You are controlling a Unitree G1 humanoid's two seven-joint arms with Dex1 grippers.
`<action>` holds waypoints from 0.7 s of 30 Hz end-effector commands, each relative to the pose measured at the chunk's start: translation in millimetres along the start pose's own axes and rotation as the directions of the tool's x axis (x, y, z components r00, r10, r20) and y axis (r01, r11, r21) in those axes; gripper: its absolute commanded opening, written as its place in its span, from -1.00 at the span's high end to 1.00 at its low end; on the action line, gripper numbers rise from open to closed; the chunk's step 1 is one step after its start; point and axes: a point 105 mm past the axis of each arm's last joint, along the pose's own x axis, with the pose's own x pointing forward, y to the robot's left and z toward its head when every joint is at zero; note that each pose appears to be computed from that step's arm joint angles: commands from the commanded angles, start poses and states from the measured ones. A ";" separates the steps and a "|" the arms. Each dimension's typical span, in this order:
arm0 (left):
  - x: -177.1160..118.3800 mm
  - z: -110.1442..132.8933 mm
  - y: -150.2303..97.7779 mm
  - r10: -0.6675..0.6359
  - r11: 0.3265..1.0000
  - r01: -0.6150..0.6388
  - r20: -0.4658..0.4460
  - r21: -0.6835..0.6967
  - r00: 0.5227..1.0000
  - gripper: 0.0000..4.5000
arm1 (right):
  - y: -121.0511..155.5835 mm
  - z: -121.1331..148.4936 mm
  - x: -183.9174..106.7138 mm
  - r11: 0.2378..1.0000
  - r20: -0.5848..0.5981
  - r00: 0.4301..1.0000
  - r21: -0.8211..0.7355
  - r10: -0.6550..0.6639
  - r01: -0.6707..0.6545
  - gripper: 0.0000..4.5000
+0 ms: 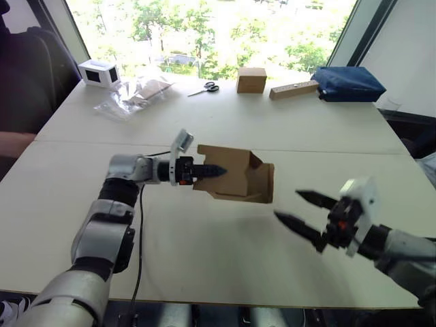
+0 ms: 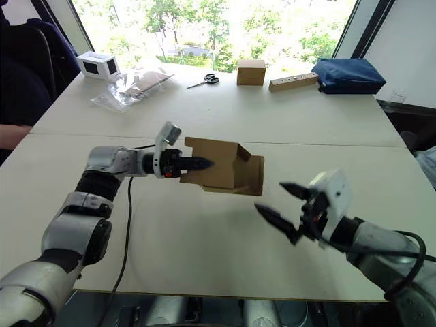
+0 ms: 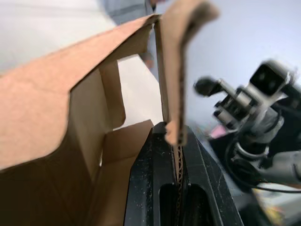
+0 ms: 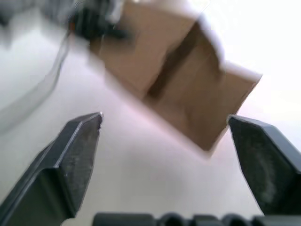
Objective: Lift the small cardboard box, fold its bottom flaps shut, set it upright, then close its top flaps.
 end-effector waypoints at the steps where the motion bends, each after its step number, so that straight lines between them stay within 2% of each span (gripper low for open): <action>1: 3.0 36.7 -39.7 -0.032 0.965 0.019 0.046 0.262 0.998 0.98 | -3.6 36.2 7.5 0.997 0.169 0.986 0.073 -0.010 -0.003 -1.00; 4: 3.1 52.6 -60.8 -0.049 0.928 0.023 0.062 0.373 0.997 1.00 | -8.3 64.8 22.1 0.995 0.291 0.957 0.100 0.000 -0.031 -0.66; 9: 0.7 71.0 -78.9 -0.064 0.880 0.030 0.056 0.474 0.996 1.00 | -6.9 90.6 48.3 0.994 0.352 0.934 0.053 0.068 -0.093 0.21; 13: -1.9 77.7 -84.5 -0.072 0.862 0.038 0.047 0.506 0.996 1.00 | -0.6 93.6 58.3 0.989 0.337 0.933 0.023 0.128 -0.144 0.97; 21: -4.9 75.9 -89.2 -0.081 0.838 0.066 0.004 0.541 0.997 1.00 | 5.3 84.6 75.0 0.984 0.268 0.947 -0.041 0.175 -0.171 1.00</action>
